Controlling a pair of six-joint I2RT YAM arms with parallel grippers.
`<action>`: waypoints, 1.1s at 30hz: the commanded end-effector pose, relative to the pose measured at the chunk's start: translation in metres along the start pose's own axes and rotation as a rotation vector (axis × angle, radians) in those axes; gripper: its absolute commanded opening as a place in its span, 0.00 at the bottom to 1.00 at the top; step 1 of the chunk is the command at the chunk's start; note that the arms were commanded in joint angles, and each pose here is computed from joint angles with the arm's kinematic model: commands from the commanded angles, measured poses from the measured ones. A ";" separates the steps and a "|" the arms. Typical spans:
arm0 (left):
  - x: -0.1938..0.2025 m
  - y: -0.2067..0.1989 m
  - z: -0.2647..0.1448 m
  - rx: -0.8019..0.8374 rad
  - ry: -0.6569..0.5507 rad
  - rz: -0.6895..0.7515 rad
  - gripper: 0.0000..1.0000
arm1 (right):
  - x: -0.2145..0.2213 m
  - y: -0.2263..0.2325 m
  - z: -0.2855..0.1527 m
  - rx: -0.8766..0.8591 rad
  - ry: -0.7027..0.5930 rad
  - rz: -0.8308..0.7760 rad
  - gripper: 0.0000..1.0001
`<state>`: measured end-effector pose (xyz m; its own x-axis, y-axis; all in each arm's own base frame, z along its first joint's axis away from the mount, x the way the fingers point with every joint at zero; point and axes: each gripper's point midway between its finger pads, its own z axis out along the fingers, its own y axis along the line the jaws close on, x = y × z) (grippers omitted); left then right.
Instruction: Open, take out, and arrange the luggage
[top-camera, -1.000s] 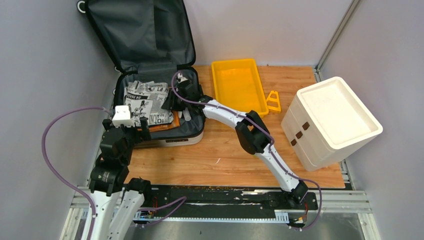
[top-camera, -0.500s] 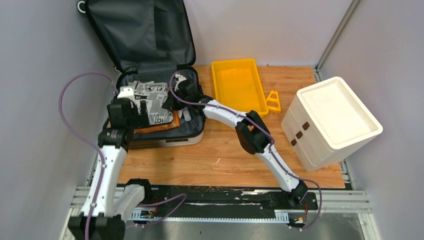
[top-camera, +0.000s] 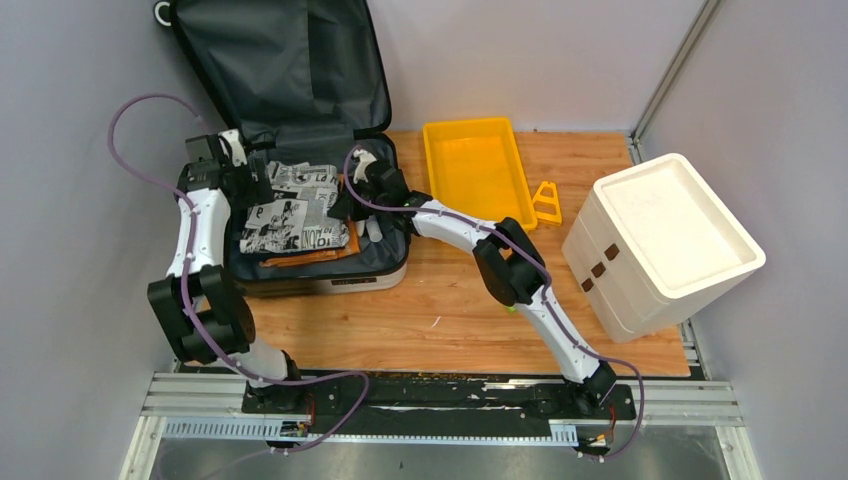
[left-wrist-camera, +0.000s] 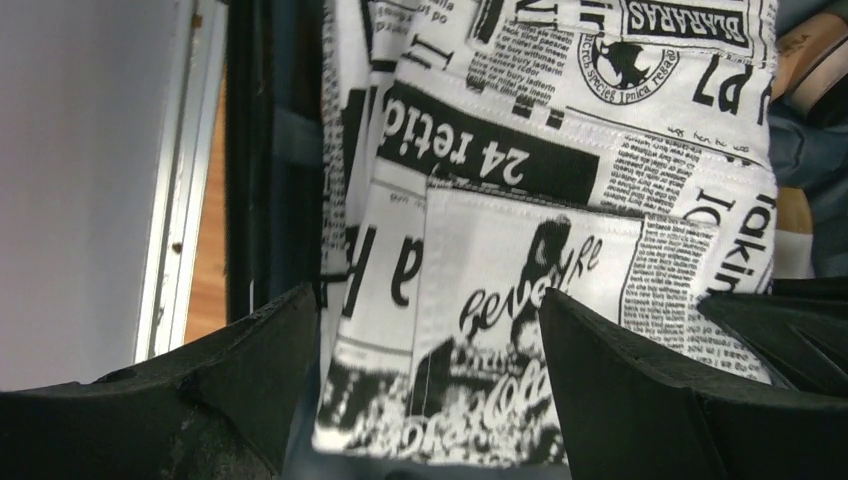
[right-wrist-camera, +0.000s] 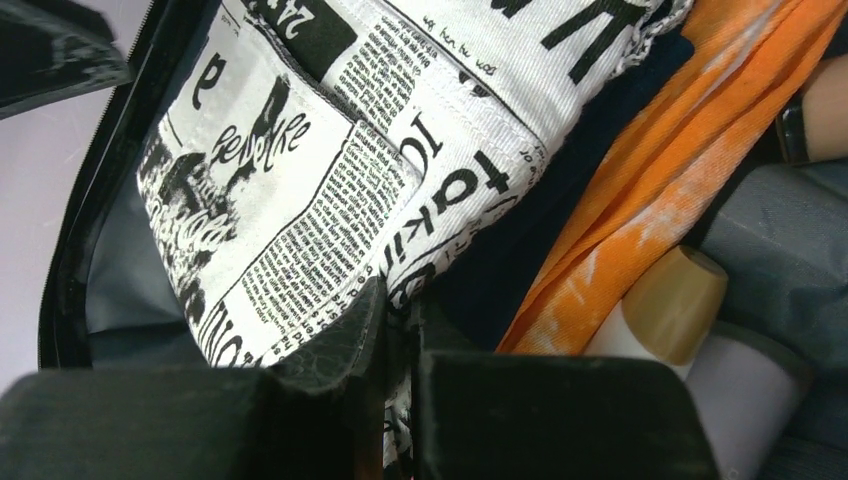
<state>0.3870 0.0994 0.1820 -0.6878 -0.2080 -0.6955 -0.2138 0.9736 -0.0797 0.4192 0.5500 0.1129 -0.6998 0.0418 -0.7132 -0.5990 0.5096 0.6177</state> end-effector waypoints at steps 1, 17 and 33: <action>-0.018 -0.006 0.014 0.071 -0.010 0.094 0.87 | -0.034 0.022 -0.017 -0.083 -0.052 -0.057 0.00; 0.012 0.026 0.083 -0.026 0.130 0.058 0.86 | -0.022 0.022 -0.011 -0.143 -0.046 -0.036 0.00; 0.016 0.026 0.085 0.081 0.158 -0.017 0.42 | -0.016 0.023 0.006 -0.171 -0.026 0.104 0.54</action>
<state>0.4219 0.1190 0.1077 -0.7954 -0.2207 -0.5645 -0.1629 0.9749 -0.1518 0.4152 0.5596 0.1256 -0.7361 0.0748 -0.6727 -0.6011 0.3847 0.7005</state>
